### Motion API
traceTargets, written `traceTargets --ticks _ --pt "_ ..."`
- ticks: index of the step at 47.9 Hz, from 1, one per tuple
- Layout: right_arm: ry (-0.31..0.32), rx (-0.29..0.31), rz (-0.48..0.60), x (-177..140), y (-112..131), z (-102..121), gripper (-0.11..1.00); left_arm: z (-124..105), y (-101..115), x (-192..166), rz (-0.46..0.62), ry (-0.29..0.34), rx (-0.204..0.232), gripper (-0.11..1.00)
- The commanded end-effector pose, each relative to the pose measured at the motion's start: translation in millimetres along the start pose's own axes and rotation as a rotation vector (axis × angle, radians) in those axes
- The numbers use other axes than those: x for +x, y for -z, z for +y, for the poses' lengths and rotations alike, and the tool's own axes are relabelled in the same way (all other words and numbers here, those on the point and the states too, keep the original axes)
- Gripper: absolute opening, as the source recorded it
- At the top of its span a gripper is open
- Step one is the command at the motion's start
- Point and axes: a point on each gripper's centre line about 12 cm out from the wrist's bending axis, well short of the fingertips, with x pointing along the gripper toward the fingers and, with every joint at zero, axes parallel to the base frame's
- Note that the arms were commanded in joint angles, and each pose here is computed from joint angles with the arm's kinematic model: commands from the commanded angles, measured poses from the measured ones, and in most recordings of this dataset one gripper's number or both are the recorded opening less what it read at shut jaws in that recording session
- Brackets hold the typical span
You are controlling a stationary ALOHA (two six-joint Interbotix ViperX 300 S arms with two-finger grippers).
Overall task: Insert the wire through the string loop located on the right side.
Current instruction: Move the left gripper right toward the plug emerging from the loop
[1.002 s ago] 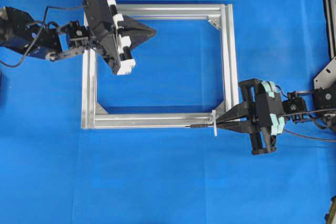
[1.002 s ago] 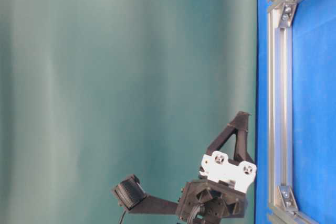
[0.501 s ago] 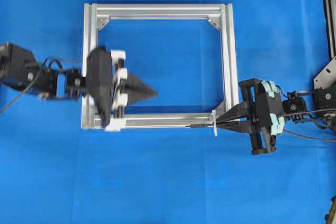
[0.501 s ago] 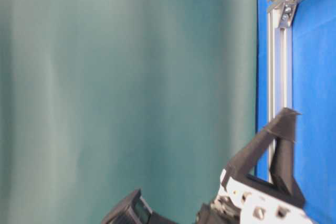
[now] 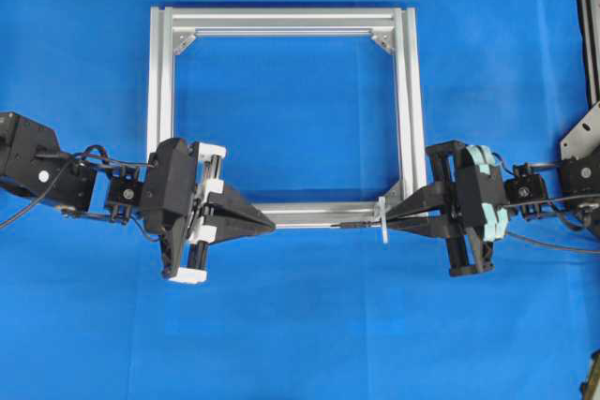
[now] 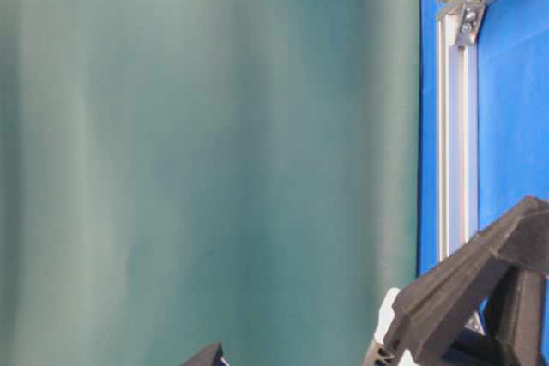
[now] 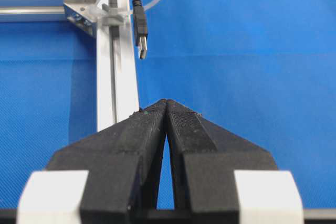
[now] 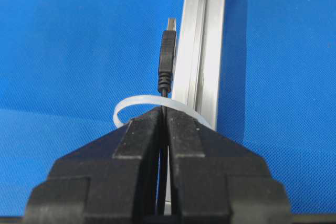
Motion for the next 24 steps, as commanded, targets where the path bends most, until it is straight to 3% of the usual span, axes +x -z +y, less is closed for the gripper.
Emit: traceTargets --ticks 1,24 --pt "-0.001 0.005 -0.031 1 -8 1 -0.03 1 -20 4 -0.057 -0.002 -0.003 0.00" --pt "-0.001 0.005 -0.031 1 -8 1 -0.03 10 -58 65 -0.018 -0.028 -0.006 0.00"
